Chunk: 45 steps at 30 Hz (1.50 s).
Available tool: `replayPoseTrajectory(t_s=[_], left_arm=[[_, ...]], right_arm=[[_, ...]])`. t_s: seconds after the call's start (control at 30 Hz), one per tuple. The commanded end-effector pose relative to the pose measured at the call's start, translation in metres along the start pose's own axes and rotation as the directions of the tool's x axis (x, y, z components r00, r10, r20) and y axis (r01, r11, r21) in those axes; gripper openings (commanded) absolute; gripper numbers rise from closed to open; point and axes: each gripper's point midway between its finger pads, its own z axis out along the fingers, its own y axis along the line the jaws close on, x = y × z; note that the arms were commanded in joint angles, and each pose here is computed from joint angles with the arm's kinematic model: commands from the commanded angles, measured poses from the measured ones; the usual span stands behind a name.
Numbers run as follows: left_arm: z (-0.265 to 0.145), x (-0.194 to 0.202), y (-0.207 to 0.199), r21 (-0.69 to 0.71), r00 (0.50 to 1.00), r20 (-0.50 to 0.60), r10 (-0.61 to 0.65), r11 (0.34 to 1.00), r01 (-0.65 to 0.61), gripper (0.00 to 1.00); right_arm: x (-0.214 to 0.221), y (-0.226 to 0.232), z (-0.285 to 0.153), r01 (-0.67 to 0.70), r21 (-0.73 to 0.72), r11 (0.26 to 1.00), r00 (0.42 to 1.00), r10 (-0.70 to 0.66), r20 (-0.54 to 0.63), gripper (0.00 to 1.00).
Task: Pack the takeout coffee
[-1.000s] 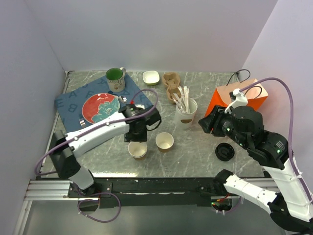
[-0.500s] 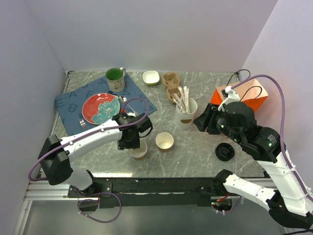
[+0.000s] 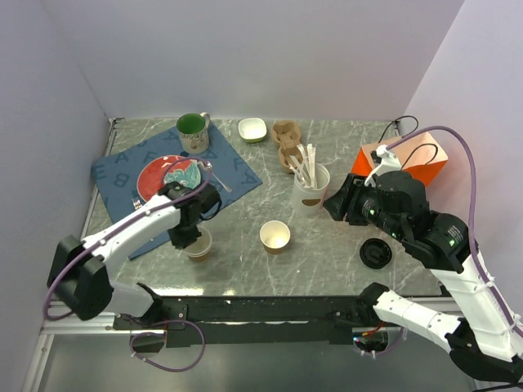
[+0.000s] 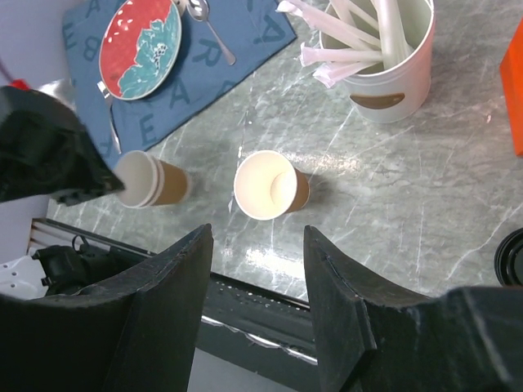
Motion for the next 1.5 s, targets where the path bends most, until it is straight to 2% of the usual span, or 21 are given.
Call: replayPoseTrajectory(t_s=[0.0, 0.23, 0.27, 0.33, 0.37, 0.47, 0.63, 0.67, 0.7, 0.73, 0.77, 0.87, 0.9, 1.1, 1.23, 1.4, 1.47], left_arm=[[-0.001, 0.000, 0.049, -0.085, 0.997, 0.005, -0.071, 0.994, 0.071, 0.18], [0.011, 0.001, 0.087, -0.121, 0.990, 0.003, -0.144, 0.982, 0.144, 0.19], [0.007, -0.004, 0.086, -0.109, 0.988, 0.012, -0.155, 0.982, 0.155, 0.23], [0.000, -0.015, 0.084, -0.082, 0.985, 0.034, -0.168, 0.982, 0.170, 0.32], [-0.010, -0.027, 0.078, -0.043, 0.981, 0.059, -0.185, 0.981, 0.188, 0.45], [-0.032, -0.052, 0.069, 0.023, 0.973, 0.122, -0.195, 0.981, 0.194, 0.64], [-0.074, -0.086, 0.057, 0.156, 0.951, 0.199, -0.237, 0.965, 0.208, 0.79], [-0.090, -0.101, 0.049, 0.229, 0.934, 0.232, -0.272, 0.948, 0.220, 0.84], [-0.101, -0.102, 0.039, 0.301, 0.942, 0.224, -0.251, 0.937, 0.178, 0.87], [-0.111, -0.109, 0.027, 0.374, 0.938, 0.237, -0.253, 0.915, 0.152, 0.96], [-0.124, -0.118, 0.013, 0.457, 0.932, 0.262, -0.251, 0.883, 0.109, 0.99], [-0.149, -0.119, -0.008, 0.602, 0.934, 0.255, -0.250, 0.797, 0.049, 0.97], [-0.164, -0.123, -0.018, 0.673, 0.927, 0.262, -0.268, 0.739, 0.023, 0.97], [-0.201, -0.124, -0.023, 0.825, 0.878, 0.310, -0.364, 0.561, -0.059, 0.97], [-0.188, -0.111, -0.027, 0.821, 0.900, 0.306, -0.310, 0.564, -0.085, 0.97], [-0.171, -0.101, -0.038, 0.810, 0.927, 0.290, -0.238, 0.577, -0.105, 0.97], [-0.168, -0.098, -0.041, 0.817, 0.929, 0.289, -0.230, 0.565, -0.115, 0.97]], right_arm=[[-0.008, 0.007, -0.001, 0.017, -0.027, 0.999, 1.000, -0.017, 0.017, 0.56], [-0.006, 0.012, 0.002, 0.025, -0.051, 0.998, 1.000, -0.025, 0.003, 0.57], [-0.005, 0.012, 0.002, 0.027, -0.052, 0.998, 1.000, -0.027, 0.002, 0.57], [-0.005, 0.013, 0.003, 0.033, -0.056, 0.998, 0.999, -0.033, -0.001, 0.57], [-0.005, 0.013, 0.003, 0.036, -0.060, 0.998, 0.999, -0.036, -0.003, 0.57], [-0.005, 0.015, 0.002, 0.049, -0.067, 0.997, 0.999, -0.049, -0.005, 0.58], [0.001, 0.000, -0.001, 0.075, -0.015, 0.997, 0.997, -0.075, -0.017, 0.59], [0.003, -0.004, 0.000, 0.078, 0.000, 0.997, 0.997, -0.078, -0.020, 0.59], [0.009, -0.013, 0.004, 0.090, 0.035, 0.995, 0.995, -0.089, -0.034, 0.60], [0.014, -0.019, 0.007, 0.094, 0.060, 0.994, 0.995, -0.091, -0.049, 0.60], [0.027, -0.029, 0.014, 0.107, 0.097, 0.990, 0.991, -0.098, -0.092, 0.60], [0.055, -0.056, 0.026, 0.107, 0.215, 0.971, 0.983, -0.071, -0.170, 0.59], [0.061, -0.063, 0.028, 0.110, 0.245, 0.963, 0.981, -0.065, -0.184, 0.59], [0.120, -0.107, 0.042, 0.089, 0.385, 0.919, 0.957, 0.028, -0.288, 0.59], [0.151, -0.145, 0.044, 0.055, 0.534, 0.844, 0.956, 0.109, -0.271, 0.58], [0.150, -0.161, 0.050, 0.010, 0.636, 0.771, 0.962, 0.165, -0.216, 0.58], [0.154, -0.177, 0.050, 0.003, 0.723, 0.690, 0.960, 0.200, -0.195, 0.57]])
